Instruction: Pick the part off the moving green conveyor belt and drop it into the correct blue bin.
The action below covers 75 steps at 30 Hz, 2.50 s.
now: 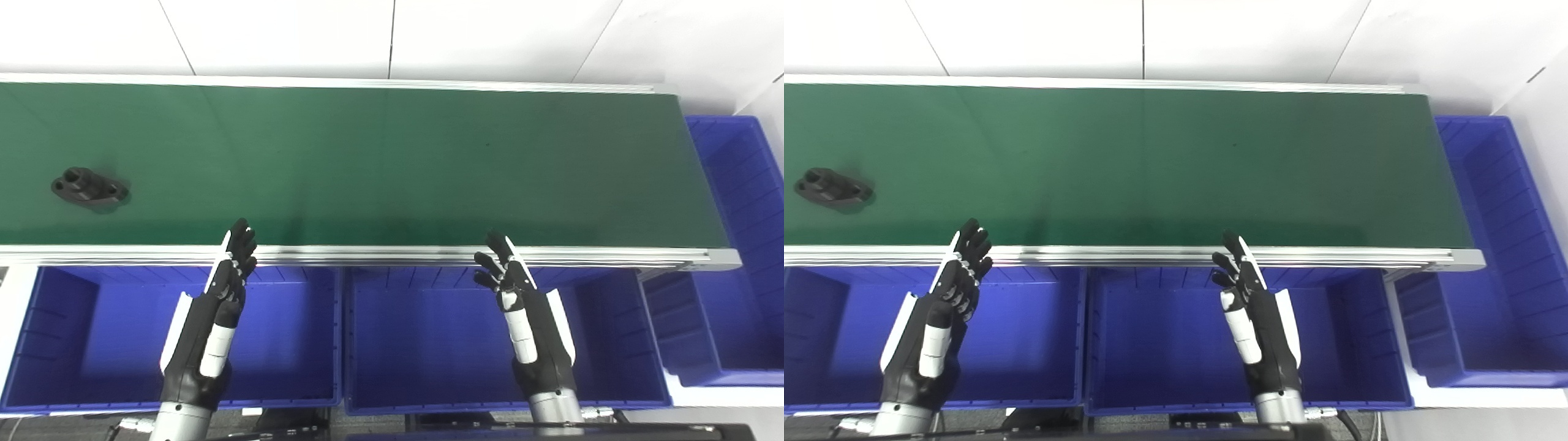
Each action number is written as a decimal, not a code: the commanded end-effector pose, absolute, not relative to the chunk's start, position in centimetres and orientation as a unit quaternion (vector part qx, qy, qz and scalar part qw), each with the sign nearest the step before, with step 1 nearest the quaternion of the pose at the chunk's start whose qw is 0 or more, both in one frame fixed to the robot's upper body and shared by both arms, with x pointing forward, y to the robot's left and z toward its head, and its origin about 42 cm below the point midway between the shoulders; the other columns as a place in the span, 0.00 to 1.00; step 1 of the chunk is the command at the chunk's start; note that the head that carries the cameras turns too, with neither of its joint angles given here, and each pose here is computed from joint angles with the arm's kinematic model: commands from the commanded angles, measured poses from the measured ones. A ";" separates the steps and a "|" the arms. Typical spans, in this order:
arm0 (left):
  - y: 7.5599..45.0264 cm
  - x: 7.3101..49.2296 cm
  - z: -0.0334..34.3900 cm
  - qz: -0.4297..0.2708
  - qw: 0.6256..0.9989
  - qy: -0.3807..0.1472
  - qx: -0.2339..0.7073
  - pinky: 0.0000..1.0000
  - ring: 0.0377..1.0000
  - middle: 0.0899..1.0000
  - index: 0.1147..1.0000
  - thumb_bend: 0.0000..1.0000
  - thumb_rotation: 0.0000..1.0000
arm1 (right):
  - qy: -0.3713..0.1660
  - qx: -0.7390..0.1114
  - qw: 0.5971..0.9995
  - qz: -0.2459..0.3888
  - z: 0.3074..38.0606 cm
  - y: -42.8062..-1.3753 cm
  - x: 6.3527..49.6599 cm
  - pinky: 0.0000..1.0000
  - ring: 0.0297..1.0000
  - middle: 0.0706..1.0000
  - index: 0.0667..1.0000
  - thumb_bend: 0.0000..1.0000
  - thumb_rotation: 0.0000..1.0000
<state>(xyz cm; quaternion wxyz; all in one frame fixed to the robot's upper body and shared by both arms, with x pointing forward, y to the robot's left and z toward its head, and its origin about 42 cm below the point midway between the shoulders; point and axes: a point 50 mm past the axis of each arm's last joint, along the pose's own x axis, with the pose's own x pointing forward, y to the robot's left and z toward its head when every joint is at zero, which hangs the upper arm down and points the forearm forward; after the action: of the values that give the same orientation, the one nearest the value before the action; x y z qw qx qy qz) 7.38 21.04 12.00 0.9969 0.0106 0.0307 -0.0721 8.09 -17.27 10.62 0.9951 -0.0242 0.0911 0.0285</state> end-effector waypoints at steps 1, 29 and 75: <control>21.1 7.1 12.5 -0.076 0.997 0.008 0.019 1.00 1.00 1.00 1.00 0.77 0.99 | 0.071 -0.020 0.997 0.031 11.2 -17.2 8.0 0.85 0.90 0.95 0.94 0.89 0.99; 15.4 7.3 6.7 -0.073 0.997 0.009 0.032 0.73 0.85 0.89 1.00 0.78 0.91 | 0.093 -0.007 0.995 0.038 4.6 -22.7 6.9 0.90 0.95 1.00 1.00 0.88 1.00; 15.1 6.7 8.3 -0.051 0.998 -0.002 0.020 0.73 0.86 0.88 1.00 0.85 0.79 | -0.038 0.007 0.999 0.022 9.2 -23.5 7.9 1.00 0.99 1.00 1.00 0.71 0.89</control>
<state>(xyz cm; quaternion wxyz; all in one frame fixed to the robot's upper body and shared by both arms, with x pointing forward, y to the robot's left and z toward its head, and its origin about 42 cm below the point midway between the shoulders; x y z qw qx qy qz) 6.72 14.99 7.58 0.9978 0.0254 0.0201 -0.0579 7.61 -23.57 7.87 0.9997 0.0103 0.0055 0.0193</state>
